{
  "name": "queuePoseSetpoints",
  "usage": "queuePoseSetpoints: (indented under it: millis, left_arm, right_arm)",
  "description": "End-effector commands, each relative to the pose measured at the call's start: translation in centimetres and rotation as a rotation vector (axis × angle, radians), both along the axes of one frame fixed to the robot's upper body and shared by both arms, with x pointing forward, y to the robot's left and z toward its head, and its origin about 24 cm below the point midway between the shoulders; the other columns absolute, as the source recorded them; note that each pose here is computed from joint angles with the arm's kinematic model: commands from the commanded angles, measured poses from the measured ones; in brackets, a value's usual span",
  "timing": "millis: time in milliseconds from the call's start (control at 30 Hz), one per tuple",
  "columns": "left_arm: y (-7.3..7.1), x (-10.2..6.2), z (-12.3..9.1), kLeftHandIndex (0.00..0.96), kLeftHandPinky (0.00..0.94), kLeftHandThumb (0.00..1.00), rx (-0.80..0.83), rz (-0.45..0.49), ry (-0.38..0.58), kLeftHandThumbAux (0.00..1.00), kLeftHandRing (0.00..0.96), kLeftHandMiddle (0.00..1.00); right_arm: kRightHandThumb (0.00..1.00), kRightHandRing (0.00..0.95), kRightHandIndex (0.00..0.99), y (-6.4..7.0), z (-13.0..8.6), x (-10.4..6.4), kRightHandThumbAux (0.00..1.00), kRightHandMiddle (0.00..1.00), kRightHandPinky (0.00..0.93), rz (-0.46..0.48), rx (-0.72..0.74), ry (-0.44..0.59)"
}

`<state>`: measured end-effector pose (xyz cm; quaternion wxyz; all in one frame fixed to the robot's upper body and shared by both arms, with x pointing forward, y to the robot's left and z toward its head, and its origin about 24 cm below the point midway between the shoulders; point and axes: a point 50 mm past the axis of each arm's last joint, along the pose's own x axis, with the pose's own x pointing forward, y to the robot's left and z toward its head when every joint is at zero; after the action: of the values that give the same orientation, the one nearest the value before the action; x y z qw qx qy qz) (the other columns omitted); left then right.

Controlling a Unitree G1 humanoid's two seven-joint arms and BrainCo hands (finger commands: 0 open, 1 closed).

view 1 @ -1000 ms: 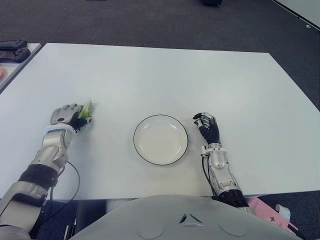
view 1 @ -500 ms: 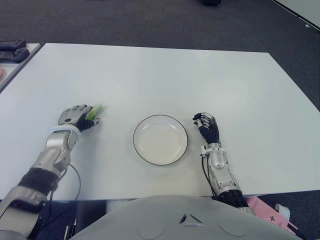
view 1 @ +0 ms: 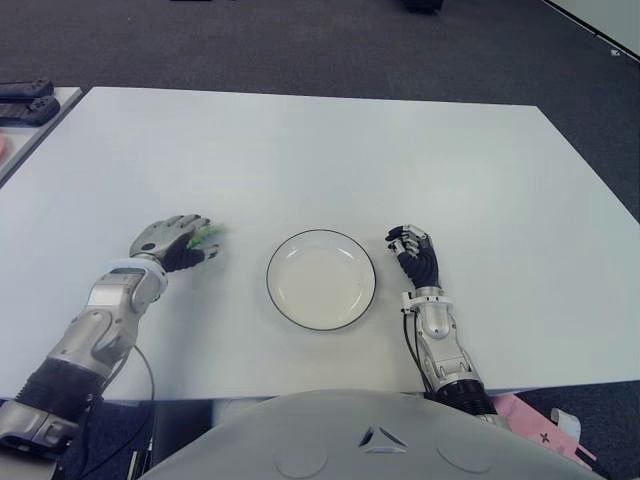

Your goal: Put the toothpaste on the table into the plate.

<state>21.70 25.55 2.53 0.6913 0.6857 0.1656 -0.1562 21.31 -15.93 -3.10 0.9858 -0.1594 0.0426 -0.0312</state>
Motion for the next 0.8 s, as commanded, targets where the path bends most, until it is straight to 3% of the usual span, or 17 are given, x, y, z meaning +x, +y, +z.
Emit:
queuePoseSetpoints:
  millis: [33,267,400,800]
  left_arm:
    - [-0.4,-0.7,0.1,0.000,0.044,0.367,-0.008,-0.029,0.038,0.218,0.000,0.000]
    - [-0.7,-1.2,0.3,0.000,0.156,0.410,-0.013,-0.038,0.059,0.251,0.062,0.069]
    - [-0.8,-1.6,0.2,0.037,0.251,0.479,-0.018,-0.006,0.052,0.287,0.153,0.139]
    - [-0.9,-2.1,0.0,0.107,0.309,0.576,-0.028,0.081,0.049,0.376,0.240,0.217]
  right_arm:
    - [0.705,0.511,0.427,-0.2,-2.3,-1.8,0.733,0.505,0.481,-0.026,0.002,0.139]
    - [0.705,0.513,0.426,-0.2,-2.2,-1.8,0.733,0.510,0.483,-0.026,0.003,0.137]
    - [0.704,0.514,0.427,-0.2,-2.2,-1.9,0.733,0.513,0.489,-0.024,0.004,0.132]
    - [0.704,0.512,0.426,-0.4,-2.2,-2.0,0.734,0.506,0.496,-0.021,0.000,0.131]
